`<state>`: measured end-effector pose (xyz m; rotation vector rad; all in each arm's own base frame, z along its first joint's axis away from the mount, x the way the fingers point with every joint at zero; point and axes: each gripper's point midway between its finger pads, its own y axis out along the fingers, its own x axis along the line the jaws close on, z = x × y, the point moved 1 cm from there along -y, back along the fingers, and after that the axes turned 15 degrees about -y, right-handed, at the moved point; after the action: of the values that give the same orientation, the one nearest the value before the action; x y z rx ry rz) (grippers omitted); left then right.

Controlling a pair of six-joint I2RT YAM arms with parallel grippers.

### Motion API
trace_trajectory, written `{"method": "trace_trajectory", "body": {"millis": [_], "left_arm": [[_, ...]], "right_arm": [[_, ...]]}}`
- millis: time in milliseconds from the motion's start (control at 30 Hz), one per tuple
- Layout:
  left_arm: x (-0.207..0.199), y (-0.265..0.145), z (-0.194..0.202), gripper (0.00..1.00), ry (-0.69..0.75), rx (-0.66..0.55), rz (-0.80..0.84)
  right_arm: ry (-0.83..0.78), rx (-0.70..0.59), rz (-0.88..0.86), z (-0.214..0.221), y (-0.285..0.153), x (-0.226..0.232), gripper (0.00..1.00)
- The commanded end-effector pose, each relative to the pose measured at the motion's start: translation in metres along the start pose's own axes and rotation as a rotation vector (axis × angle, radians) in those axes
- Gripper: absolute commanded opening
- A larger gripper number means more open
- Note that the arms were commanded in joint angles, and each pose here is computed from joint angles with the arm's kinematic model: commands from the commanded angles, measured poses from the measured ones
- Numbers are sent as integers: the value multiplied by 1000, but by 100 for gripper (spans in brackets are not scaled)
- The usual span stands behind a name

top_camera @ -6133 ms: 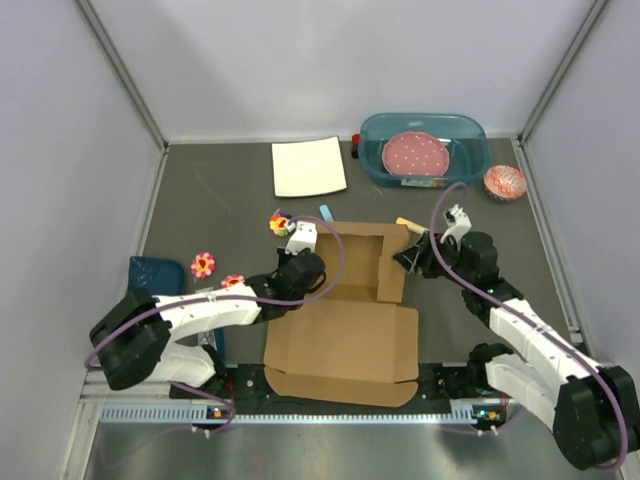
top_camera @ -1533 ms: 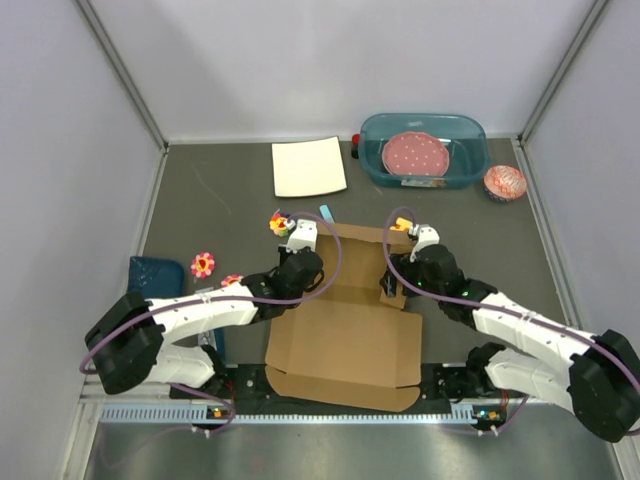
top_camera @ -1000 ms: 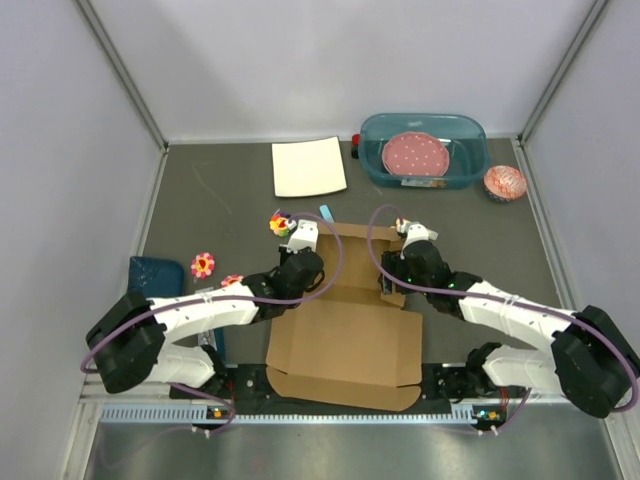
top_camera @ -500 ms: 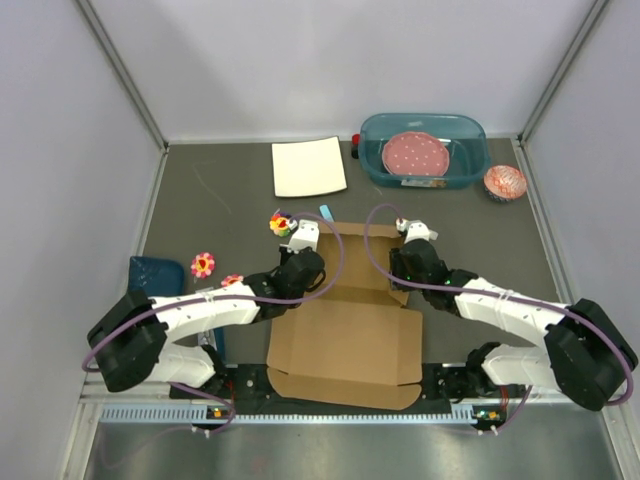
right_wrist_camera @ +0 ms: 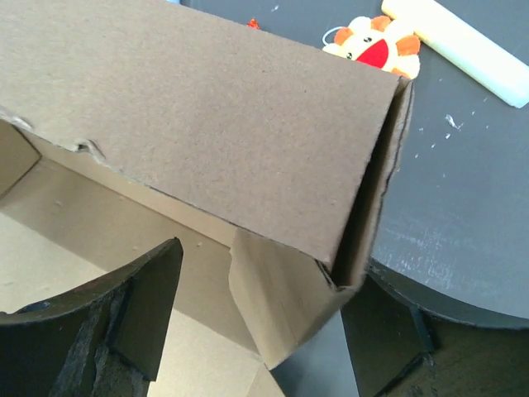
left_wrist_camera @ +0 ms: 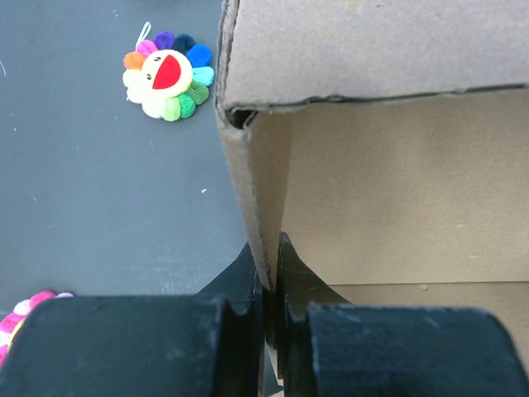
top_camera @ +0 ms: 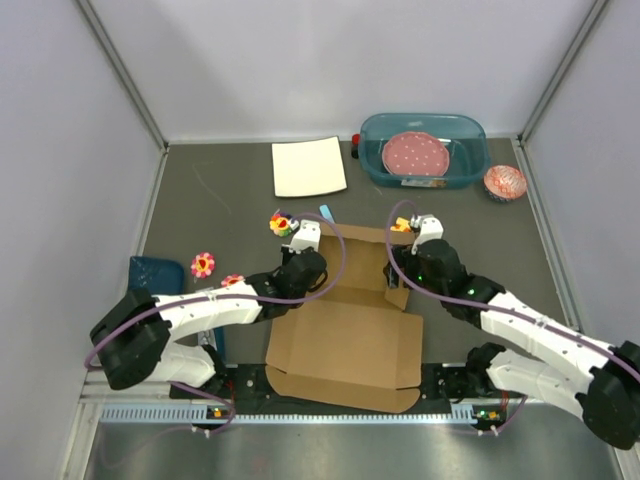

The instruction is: Fold the paper box

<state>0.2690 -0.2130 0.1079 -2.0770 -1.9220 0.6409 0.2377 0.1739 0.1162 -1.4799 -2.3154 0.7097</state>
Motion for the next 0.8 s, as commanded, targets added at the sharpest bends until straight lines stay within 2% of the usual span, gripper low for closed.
{"method": "trace_trajectory", "body": {"millis": [0, 167, 433, 733, 767], "left_arm": [[-8, 0, -11, 0, 3, -25, 13], [-8, -1, -10, 0, 6, -22, 14], [-11, -1, -12, 0, -5, -21, 27], [-12, -2, -14, 0, -1, -23, 27], [-12, -1, -13, 0, -2, -21, 27]], "right_arm": [[14, -58, -44, -19, -16, 7, 73], [6, -35, -18, 3, -16, 0, 71], [-10, 35, -5, 30, -2, -1, 54], [-23, 84, 67, 35, 5, -11, 2], [-19, 95, 79, 37, 5, -12, 0]]}}
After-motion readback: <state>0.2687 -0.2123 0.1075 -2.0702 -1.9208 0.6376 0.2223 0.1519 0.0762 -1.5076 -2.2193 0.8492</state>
